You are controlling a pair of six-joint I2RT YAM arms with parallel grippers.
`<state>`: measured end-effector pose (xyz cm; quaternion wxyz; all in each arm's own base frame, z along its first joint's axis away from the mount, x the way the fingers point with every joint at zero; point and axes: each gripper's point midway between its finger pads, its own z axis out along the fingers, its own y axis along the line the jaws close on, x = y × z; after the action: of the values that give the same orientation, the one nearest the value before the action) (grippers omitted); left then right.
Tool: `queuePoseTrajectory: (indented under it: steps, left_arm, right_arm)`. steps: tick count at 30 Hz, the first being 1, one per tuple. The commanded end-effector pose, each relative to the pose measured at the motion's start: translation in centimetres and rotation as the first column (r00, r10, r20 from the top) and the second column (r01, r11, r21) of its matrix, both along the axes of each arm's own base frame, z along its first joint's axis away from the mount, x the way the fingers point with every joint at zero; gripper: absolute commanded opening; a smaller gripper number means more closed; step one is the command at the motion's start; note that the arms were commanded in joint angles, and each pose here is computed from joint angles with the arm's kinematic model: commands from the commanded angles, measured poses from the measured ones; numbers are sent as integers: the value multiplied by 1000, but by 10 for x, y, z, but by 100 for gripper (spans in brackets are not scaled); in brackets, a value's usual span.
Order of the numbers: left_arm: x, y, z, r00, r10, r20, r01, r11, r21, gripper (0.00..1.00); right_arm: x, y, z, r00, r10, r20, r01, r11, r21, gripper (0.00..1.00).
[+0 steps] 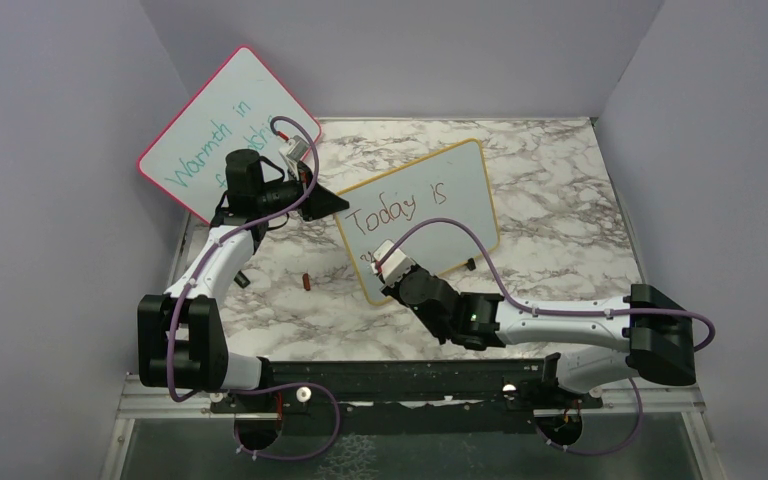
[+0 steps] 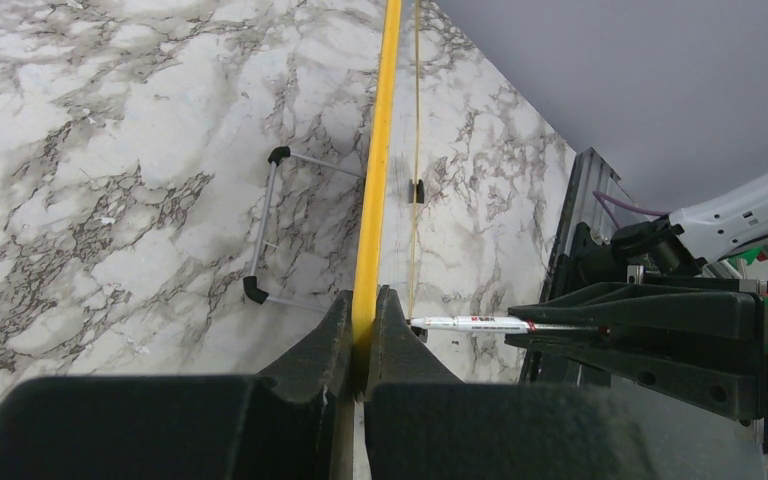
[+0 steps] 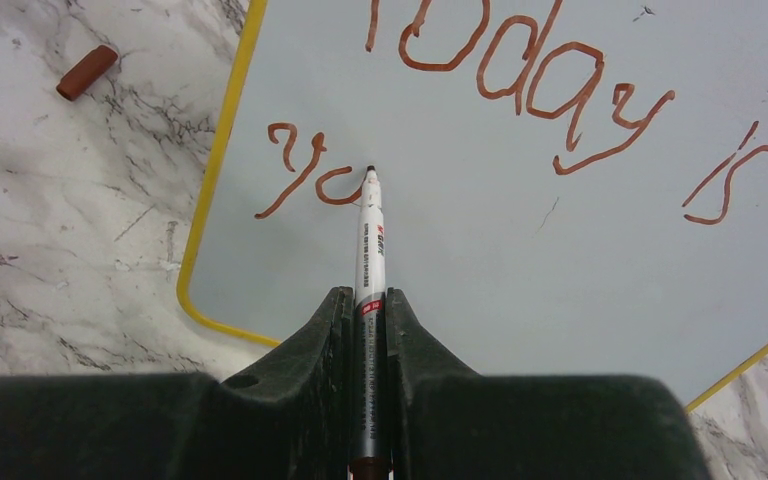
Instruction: Write a sentence on the whiteboard
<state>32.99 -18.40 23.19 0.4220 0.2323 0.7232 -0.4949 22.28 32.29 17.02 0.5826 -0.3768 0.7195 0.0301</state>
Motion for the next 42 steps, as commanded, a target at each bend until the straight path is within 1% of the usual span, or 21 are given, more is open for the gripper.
queuePoseTrajectory:
  steps: [1,7,17,24,27,34,42]
  left_arm:
    - [6,5,-20,999,44,-21,-43,998,55,0]
    - [6,6,-20,999,45,-22,-44,998,55,0]
    - [7,7,-20,999,47,-22,-46,997,55,0]
    - [7,7,-20,999,48,-22,-46,997,55,0]
    - [7,7,-21,999,48,-23,-46,997,55,0]
    - [6,7,-20,999,47,-23,-46,997,55,0]
    - [6,7,-21,999,47,-24,-45,997,55,0]
  right_arm:
    - [1,9,8,999,41,-15,-41,999,34,1]
    - [-4,11,2,997,68,-39,-67,997,25,0]
    - [-7,3,-2,996,69,-56,-68,998,6,0]
    - [-5,-3,18,999,45,-18,-44,997,69,1]
    - [-2,-8,26,1000,15,5,-15,996,92,0]
    - [7,-17,16,999,-54,5,54,997,54,1]
    - [7,-11,7,999,-41,-9,41,998,37,0]
